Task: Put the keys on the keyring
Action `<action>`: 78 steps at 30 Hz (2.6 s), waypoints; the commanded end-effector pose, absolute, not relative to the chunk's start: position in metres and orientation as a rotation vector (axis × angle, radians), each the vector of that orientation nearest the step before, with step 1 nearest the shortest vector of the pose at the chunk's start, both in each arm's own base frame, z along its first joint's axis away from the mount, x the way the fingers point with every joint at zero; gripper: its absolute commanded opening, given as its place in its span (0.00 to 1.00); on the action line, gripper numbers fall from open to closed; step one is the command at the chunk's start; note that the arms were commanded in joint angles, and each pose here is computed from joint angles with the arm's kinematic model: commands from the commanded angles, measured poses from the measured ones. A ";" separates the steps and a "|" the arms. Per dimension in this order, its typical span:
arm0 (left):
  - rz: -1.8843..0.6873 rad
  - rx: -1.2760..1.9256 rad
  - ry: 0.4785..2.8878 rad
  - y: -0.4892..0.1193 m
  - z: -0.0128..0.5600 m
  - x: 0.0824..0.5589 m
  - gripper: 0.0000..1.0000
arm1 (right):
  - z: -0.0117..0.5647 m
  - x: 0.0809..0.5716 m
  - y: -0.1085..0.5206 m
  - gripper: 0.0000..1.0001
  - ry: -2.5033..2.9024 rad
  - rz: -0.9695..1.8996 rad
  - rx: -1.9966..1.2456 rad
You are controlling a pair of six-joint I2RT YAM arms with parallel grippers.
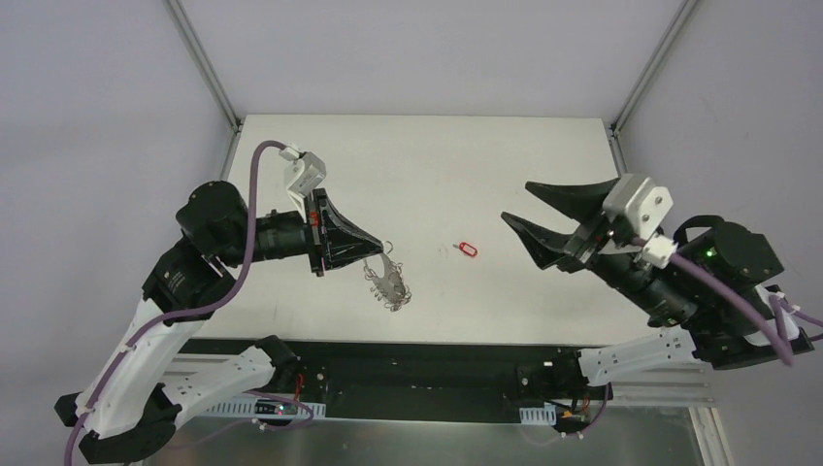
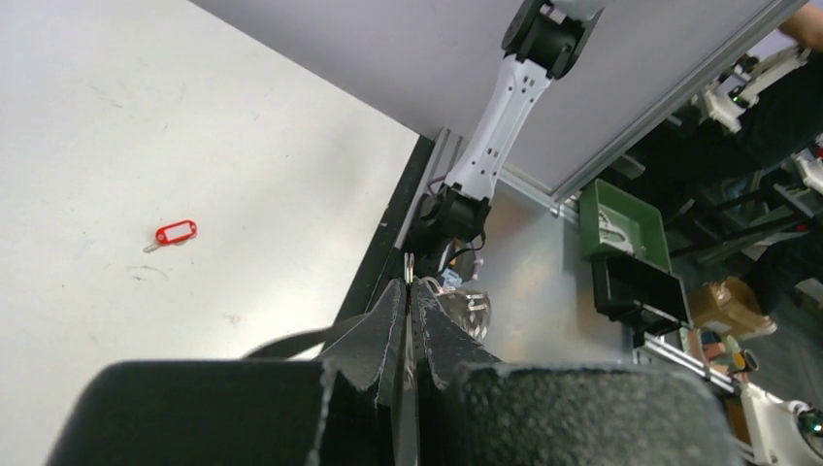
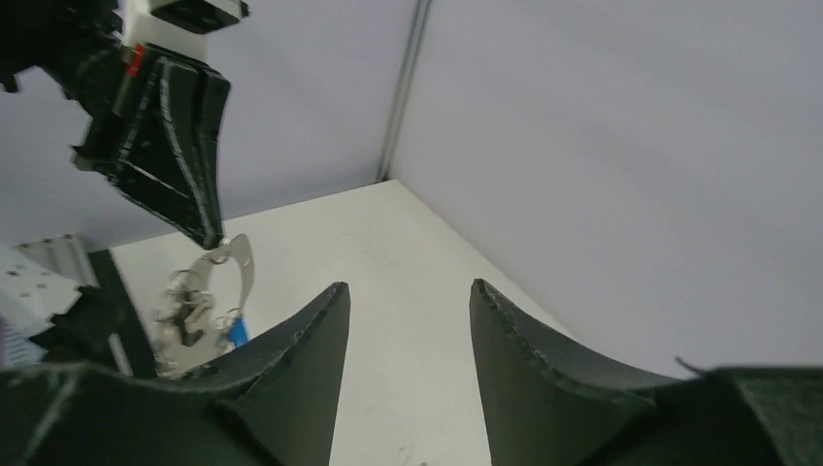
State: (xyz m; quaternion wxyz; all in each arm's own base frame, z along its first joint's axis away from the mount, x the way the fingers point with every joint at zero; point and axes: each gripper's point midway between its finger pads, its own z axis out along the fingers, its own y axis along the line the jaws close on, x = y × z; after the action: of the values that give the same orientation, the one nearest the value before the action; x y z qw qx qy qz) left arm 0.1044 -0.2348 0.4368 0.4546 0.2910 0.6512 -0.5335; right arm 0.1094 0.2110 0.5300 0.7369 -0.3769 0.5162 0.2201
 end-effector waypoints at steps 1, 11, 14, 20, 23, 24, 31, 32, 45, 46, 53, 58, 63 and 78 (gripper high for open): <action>-1.268 0.849 1.529 -0.236 0.445 0.100 0.00 | 0.480 0.085 0.224 0.52 1.377 0.675 -0.910; -1.307 0.953 1.616 -0.244 0.429 0.094 0.00 | 0.435 0.105 0.268 0.51 1.700 0.659 -0.883; -1.314 0.966 1.631 -0.245 0.422 0.093 0.00 | 0.431 0.127 0.272 0.49 1.764 0.682 -0.783; -1.334 1.011 1.645 -0.246 0.411 0.089 0.00 | 0.423 0.147 0.273 0.51 1.941 1.021 -0.697; -1.331 1.034 1.663 -0.248 0.406 0.090 0.00 | 0.415 0.146 0.284 0.50 2.049 1.278 -0.729; -1.329 1.041 1.671 -0.248 0.404 0.090 0.00 | 0.414 0.143 0.286 0.50 2.058 1.342 -0.750; -1.272 1.055 1.783 -0.253 0.385 0.104 0.00 | 0.410 0.137 0.290 0.51 1.976 1.483 -0.845; -1.265 1.056 1.793 -0.253 0.383 0.106 0.00 | 0.409 0.137 0.291 0.51 1.967 1.484 -0.853; -1.298 1.098 1.813 -0.266 0.390 0.114 0.00 | 0.382 0.120 0.313 0.49 1.738 1.303 -1.147; -1.313 1.104 1.809 -0.267 0.392 0.112 0.00 | 0.382 0.117 0.315 0.49 1.711 1.297 -1.175; -1.352 1.129 1.799 -0.267 0.393 0.106 0.00 | 0.385 0.111 0.329 0.49 1.665 1.280 -1.257; -1.369 1.143 1.782 -0.267 0.396 0.102 0.00 | 0.395 0.105 0.330 0.48 1.614 1.299 -1.278; -1.376 1.150 1.780 -0.267 0.395 0.101 0.00 | 0.398 0.097 0.333 0.47 1.595 1.326 -1.301; -1.379 1.155 1.762 -0.265 0.399 0.098 0.00 | 0.387 0.090 0.338 0.35 1.621 1.333 -1.361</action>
State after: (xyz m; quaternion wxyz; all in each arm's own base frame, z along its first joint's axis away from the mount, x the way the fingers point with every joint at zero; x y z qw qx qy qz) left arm 0.1087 -0.2666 0.3743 0.2821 0.4139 0.7042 -0.5031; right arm 0.0954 0.3378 0.3691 0.2997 -0.5012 0.6430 0.4954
